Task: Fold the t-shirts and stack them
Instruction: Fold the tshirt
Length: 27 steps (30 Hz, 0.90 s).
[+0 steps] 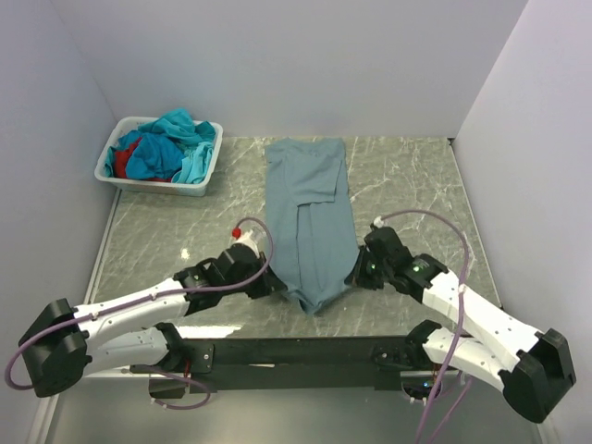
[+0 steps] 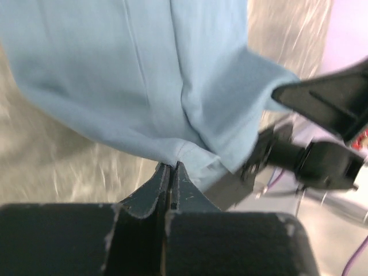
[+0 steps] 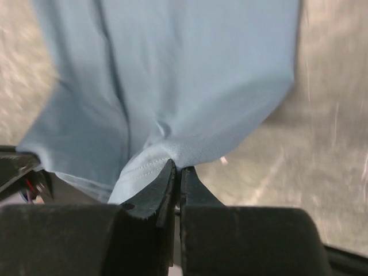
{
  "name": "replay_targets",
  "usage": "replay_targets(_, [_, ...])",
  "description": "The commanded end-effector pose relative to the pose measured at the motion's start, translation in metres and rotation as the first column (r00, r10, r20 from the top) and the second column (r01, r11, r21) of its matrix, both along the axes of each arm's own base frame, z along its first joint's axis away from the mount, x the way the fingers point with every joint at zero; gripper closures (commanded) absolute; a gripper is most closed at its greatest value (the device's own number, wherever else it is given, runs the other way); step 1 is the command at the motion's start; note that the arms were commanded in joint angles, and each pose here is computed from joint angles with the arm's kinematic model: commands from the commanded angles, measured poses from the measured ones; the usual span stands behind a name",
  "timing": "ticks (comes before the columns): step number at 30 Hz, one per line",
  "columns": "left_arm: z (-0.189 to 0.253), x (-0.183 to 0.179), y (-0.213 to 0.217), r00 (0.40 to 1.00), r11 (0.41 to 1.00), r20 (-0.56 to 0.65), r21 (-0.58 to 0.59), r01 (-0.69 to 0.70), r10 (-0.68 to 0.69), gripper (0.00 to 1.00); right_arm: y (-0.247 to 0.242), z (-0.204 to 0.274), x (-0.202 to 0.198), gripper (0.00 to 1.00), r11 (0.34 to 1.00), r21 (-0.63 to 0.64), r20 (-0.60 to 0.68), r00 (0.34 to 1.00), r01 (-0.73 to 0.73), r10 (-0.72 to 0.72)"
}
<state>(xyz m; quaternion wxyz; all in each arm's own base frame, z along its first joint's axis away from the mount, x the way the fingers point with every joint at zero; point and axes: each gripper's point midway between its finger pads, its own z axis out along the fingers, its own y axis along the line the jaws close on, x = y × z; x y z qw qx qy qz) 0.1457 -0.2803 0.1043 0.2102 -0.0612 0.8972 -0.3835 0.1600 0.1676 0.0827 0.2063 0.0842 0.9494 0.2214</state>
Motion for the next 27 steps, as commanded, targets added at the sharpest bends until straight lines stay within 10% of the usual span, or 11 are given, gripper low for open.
replay_targets(1, [0.031, 0.044, 0.0, 0.988, 0.998, 0.14, -0.039, -0.055, 0.06, 1.0, 0.005, 0.034, 0.048, 1.0, 0.999, -0.014, 0.172, 0.984, 0.048, -0.045])
replay_targets(27, [0.089, 0.212, 0.023, 0.924, 0.986, 0.343, -0.062, -0.155, 0.167, 1.0, 0.007, 0.095, 0.192, 1.0, 0.989, -0.013, 0.305, 0.942, 0.15, -0.139])
